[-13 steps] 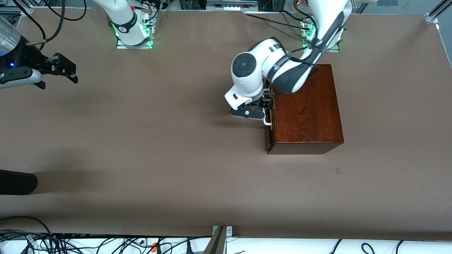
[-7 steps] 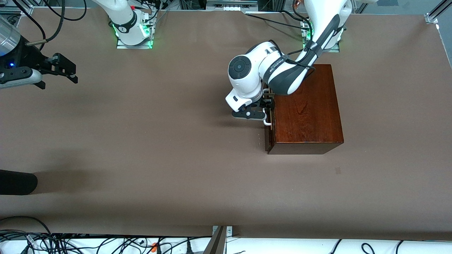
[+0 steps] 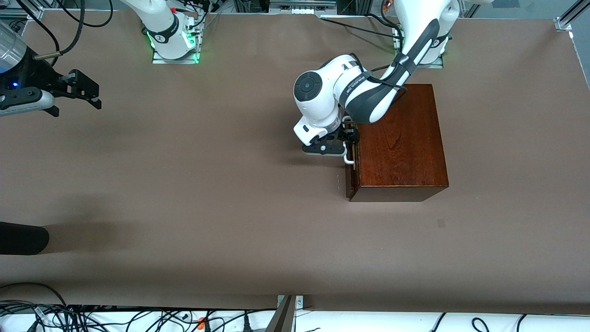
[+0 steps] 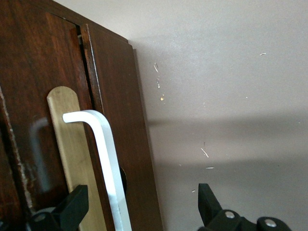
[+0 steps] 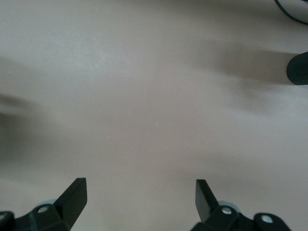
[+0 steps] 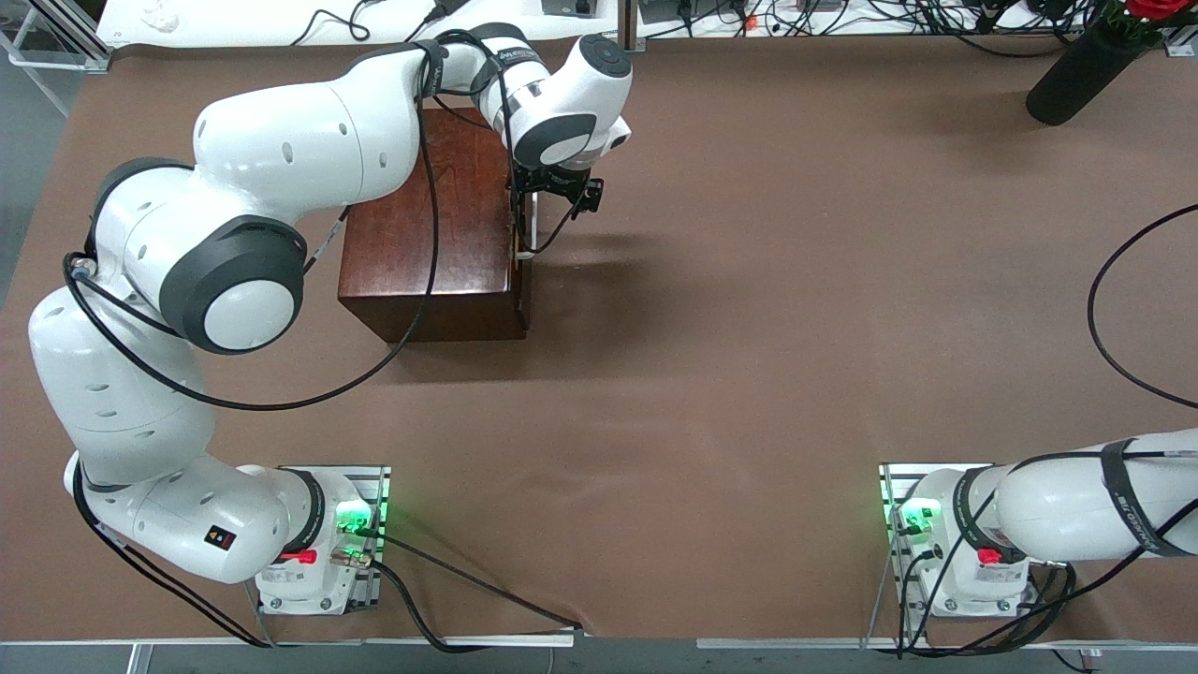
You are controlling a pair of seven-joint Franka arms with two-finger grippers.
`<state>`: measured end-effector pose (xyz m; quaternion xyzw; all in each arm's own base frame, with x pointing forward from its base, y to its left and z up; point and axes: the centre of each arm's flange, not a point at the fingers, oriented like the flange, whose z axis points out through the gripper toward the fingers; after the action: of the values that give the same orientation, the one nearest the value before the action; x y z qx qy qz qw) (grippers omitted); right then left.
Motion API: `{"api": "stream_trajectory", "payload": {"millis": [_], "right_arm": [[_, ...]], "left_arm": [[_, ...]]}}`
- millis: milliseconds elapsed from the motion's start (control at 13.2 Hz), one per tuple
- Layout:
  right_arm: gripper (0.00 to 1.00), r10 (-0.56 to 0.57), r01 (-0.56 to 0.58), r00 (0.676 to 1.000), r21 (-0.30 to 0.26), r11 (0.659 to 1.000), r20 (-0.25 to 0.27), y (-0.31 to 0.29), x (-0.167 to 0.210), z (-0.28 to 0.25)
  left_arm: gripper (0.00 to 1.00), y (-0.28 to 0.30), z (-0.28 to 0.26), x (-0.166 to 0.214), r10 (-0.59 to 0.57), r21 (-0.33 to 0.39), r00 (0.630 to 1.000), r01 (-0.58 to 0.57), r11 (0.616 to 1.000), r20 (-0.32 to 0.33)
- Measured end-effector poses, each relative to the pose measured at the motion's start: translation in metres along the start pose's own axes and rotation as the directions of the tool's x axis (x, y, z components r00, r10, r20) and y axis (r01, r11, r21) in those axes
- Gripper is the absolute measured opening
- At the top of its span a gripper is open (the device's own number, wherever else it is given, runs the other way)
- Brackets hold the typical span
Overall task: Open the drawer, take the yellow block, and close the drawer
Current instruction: 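Pull the drawer handle outward with the left gripper to open the drawer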
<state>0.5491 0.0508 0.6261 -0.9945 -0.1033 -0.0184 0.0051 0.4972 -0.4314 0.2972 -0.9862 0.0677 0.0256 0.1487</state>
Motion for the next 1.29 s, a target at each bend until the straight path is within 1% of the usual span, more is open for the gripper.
{"api": "stream_trajectory", "payload": {"millis": [530,832,1286], "right_arm": [[1.00,0.000,0.000,1.000,0.000,1.000,0.000,0.000,0.000,0.000],[1.00,0.001,-0.001,1.000,0.000,1.000,-0.001,0.000,0.000,0.000],[1.00,0.001,-0.001,1.000,0.000,1.000,-0.001,0.000,0.000,0.000]], "left_arm": [[1.00,0.008,0.002,-0.005,0.003,0.011,1.000,-0.003,1.000,-0.005],[1.00,0.017,0.028,-0.006,-0.001,0.024,1.000,0.001,1.000,0.030],[1.00,0.017,0.030,-0.006,-0.002,0.024,0.999,0.002,1.000,0.032]]}}
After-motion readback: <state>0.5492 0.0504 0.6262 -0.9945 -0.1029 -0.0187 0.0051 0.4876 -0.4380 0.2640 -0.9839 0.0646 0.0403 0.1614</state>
